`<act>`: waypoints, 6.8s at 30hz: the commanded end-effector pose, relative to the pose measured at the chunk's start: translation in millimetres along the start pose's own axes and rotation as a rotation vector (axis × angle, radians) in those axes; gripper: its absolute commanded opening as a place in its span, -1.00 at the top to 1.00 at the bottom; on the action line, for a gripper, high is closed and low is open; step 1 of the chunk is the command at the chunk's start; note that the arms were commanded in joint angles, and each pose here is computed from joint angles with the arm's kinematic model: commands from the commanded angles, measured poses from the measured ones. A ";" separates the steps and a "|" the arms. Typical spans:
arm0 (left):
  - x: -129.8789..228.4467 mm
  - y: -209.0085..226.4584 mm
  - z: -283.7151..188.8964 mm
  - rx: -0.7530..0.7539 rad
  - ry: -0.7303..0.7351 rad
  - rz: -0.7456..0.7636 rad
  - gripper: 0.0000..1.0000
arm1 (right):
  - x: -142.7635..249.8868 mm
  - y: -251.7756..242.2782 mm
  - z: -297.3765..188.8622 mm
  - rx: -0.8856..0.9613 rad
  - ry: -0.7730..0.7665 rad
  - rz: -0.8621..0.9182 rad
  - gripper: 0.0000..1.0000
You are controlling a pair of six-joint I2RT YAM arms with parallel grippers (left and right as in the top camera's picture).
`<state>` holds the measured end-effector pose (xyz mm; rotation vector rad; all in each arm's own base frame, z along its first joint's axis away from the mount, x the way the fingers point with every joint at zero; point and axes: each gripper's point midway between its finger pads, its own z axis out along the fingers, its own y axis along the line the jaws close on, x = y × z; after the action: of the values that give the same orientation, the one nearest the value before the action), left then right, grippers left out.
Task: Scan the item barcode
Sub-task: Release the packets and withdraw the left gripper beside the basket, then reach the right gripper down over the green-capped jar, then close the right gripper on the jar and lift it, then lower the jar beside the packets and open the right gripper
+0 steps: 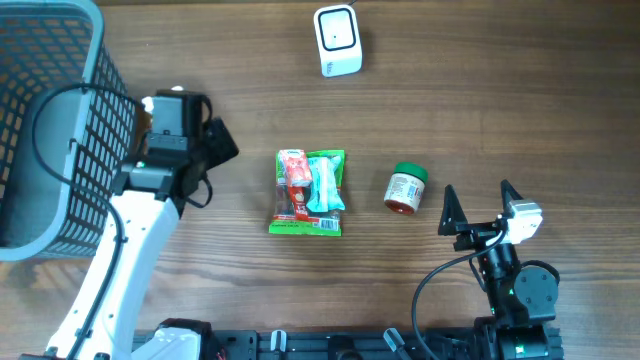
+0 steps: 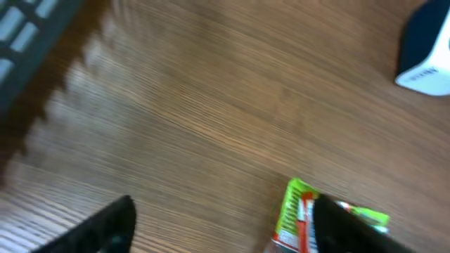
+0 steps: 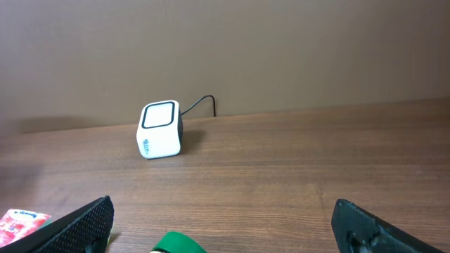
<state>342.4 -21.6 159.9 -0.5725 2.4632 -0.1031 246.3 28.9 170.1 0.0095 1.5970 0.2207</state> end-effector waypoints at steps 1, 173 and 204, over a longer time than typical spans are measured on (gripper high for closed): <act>-7.9 8.2 0.0 -0.028 -0.022 -0.017 -1.00 | -1.0 0.7 -0.2 -0.002 -0.005 0.012 -1.00; -7.9 8.2 0.0 -0.028 -0.022 -0.017 -1.00 | 80.4 46.7 114.1 0.084 1.326 0.251 -0.18; -7.9 8.2 0.0 -0.028 -0.022 -0.017 -1.00 | -5.6 86.5 113.7 0.462 0.549 -0.121 0.05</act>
<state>342.8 -15.0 159.5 -0.5941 2.4567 -0.0838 346.7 140.1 196.9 0.2104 2.2150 -0.1984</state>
